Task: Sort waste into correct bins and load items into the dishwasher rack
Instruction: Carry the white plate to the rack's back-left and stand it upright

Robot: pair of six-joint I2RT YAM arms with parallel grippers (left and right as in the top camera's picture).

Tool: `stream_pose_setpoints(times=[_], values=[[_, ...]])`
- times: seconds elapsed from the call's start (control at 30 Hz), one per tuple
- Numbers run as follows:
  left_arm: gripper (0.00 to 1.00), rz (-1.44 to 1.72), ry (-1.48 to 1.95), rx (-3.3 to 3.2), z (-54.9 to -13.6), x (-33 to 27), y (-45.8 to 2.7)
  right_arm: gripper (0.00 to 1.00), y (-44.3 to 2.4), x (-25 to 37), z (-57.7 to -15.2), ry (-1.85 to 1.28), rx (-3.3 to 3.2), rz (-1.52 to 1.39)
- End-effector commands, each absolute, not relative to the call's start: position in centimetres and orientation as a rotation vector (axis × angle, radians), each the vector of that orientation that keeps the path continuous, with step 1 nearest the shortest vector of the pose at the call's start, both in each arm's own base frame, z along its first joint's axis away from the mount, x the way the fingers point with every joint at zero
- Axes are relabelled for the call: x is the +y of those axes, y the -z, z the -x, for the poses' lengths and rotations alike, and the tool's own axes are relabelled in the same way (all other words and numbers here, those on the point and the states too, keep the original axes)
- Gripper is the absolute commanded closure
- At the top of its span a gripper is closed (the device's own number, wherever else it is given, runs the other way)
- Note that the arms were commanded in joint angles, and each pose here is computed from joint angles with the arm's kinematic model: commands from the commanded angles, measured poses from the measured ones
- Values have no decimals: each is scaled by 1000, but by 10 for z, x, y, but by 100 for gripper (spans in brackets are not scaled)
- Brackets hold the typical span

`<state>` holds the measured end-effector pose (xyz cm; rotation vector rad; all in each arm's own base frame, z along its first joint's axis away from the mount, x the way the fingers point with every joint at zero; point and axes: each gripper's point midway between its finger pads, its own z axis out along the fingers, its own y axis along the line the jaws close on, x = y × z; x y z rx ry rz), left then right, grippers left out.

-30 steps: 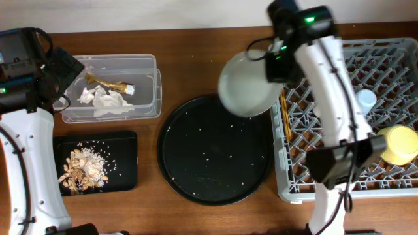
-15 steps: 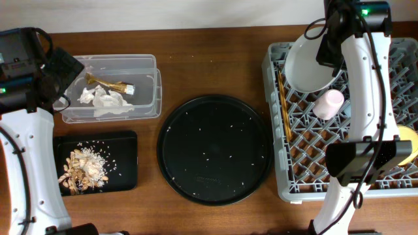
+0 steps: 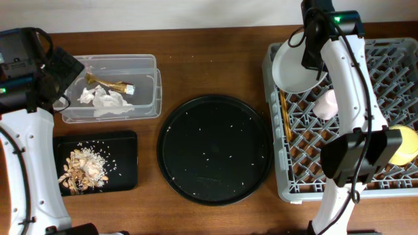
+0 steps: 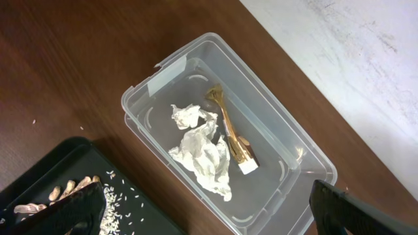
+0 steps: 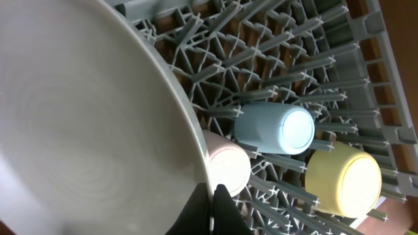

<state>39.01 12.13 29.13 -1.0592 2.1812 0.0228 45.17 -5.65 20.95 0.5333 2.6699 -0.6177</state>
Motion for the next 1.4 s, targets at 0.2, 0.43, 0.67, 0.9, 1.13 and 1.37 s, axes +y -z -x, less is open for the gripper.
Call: stream_pose_setpoints(times=[0.2, 0.43, 0.67, 0.9, 1.13, 1.37], values=[[0, 1071, -33, 2176, -390, 125, -290, 96, -226, -76, -445, 801, 2584, -552], [1, 1071, -34, 2176, -390, 125, -290, 96, -224, -31, -450, 748, 2601, -422], [1, 1071, -33, 2176, -390, 125, -290, 55, -222, 6, -434, 647, 2692, -319], [1, 1071, -33, 2176, -390, 125, -290, 28, -300, 24, -347, 304, 2707, -409], [1, 1071, -33, 2176, -390, 125, -290, 27, -313, 44, -208, -82, 2719, -230], [1, 1071, -33, 2176, -390, 125, -290, 2, -272, 30, -125, -166, 2715, -236]])
